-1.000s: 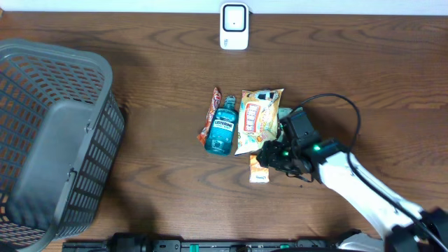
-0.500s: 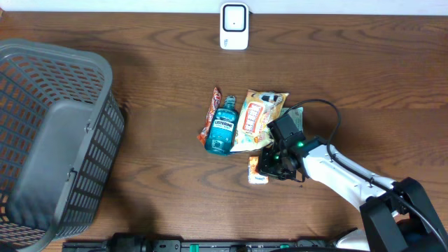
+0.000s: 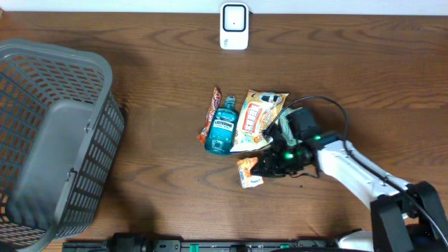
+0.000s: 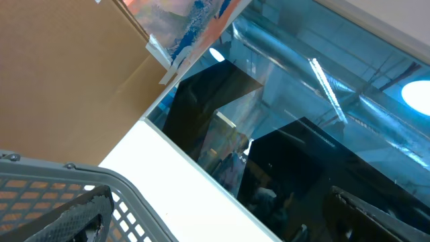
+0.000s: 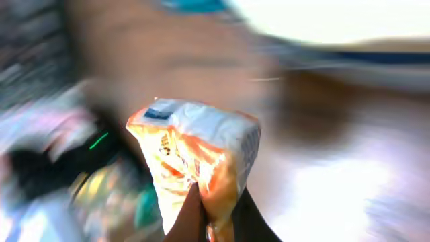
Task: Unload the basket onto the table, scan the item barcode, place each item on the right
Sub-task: 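Grasp the orange packet with the right gripper and lift it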
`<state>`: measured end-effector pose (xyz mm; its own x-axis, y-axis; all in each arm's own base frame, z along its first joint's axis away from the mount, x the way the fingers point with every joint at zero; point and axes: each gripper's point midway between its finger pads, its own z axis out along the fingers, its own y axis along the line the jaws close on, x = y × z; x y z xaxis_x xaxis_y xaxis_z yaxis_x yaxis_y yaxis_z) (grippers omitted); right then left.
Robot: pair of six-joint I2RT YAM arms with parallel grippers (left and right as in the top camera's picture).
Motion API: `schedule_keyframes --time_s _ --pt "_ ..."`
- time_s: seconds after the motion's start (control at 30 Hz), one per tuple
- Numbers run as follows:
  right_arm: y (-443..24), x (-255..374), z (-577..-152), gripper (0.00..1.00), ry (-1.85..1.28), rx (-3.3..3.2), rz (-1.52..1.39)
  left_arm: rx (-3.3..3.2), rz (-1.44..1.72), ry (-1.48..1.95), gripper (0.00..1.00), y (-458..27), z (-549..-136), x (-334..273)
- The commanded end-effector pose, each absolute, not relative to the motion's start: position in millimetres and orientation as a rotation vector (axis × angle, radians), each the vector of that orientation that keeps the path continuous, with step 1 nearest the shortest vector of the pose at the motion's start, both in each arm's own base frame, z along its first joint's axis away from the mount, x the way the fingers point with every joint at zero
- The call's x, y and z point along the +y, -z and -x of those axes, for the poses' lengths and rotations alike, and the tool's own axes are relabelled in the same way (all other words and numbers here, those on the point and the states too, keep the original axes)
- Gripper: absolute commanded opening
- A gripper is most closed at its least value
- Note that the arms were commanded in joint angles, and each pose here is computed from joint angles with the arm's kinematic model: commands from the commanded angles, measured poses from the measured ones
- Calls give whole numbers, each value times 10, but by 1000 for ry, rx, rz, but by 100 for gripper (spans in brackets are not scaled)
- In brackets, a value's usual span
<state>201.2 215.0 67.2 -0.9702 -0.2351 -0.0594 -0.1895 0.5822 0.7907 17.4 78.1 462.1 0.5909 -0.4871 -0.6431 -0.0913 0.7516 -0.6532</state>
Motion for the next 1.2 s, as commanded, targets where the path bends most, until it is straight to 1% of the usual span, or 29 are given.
schedule_keyframes --time_s 0.0,0.17,0.77,0.93,1.17 --pt "-1417 2334 -1835 1 2051 -2369 -847 918 713 253 98 -4619 -172 791" --pt "-1744 2336 -1788 1 2319 -2162 -933 918 713 253 98 -4620 -171 791" --pt "-1750 2339 -1783 1 2318 -2160 -937 918 713 253 98 -4620 -171 791" --pt "-1730 2341 -1790 1 2332 -2177 -1030 919 713 253 98 -4618 -173 791" --pt "-1424 2335 -1898 1 2112 -2396 -1110 888 749 231 98 -4629 -124 863"
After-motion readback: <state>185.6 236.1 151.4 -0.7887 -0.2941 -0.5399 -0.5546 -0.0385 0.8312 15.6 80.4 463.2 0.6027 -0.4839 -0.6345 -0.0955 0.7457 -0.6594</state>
